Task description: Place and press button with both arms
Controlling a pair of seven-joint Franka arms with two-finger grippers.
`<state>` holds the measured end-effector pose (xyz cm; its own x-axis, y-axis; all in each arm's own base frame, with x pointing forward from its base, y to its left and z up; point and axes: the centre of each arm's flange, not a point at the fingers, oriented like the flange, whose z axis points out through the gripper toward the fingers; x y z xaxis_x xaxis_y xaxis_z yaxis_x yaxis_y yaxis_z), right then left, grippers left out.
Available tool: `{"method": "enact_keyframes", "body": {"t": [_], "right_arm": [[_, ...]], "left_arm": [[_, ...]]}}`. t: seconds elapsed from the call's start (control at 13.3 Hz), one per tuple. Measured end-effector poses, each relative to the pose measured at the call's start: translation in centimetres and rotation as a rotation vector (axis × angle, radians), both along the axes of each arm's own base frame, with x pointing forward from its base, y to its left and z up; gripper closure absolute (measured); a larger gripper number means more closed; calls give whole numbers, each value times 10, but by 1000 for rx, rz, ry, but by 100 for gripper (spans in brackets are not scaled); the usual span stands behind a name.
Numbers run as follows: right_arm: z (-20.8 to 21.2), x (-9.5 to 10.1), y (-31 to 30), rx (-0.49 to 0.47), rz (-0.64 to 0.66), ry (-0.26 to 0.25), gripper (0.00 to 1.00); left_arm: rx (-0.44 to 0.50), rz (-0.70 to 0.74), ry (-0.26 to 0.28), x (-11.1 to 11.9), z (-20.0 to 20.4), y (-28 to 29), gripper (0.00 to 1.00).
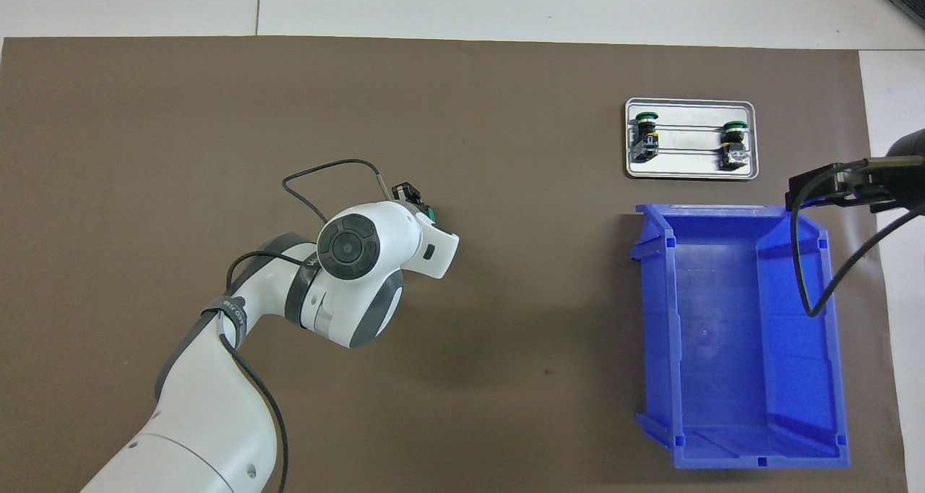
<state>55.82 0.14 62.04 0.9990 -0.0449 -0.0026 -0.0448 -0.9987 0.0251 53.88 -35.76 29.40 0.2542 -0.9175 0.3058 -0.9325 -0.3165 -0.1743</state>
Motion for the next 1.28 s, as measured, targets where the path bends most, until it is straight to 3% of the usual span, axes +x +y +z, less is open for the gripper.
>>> {"method": "enact_keyframes", "body": {"t": [0.3, 0.6, 0.9, 1.28], "right_arm": [[0, 0, 0, 0, 0, 0, 0], [0, 0, 0, 0, 0, 0, 0], [0, 0, 0, 0, 0, 0, 0], [0, 0, 0, 0, 0, 1, 0]], "left_arm": [[-12, 48, -11, 30, 21, 23, 59], [15, 35, 142, 63, 69, 49, 59], [-66, -22, 212, 76, 124, 103, 59], [-227, -60, 249, 81, 116, 158, 59]]}}
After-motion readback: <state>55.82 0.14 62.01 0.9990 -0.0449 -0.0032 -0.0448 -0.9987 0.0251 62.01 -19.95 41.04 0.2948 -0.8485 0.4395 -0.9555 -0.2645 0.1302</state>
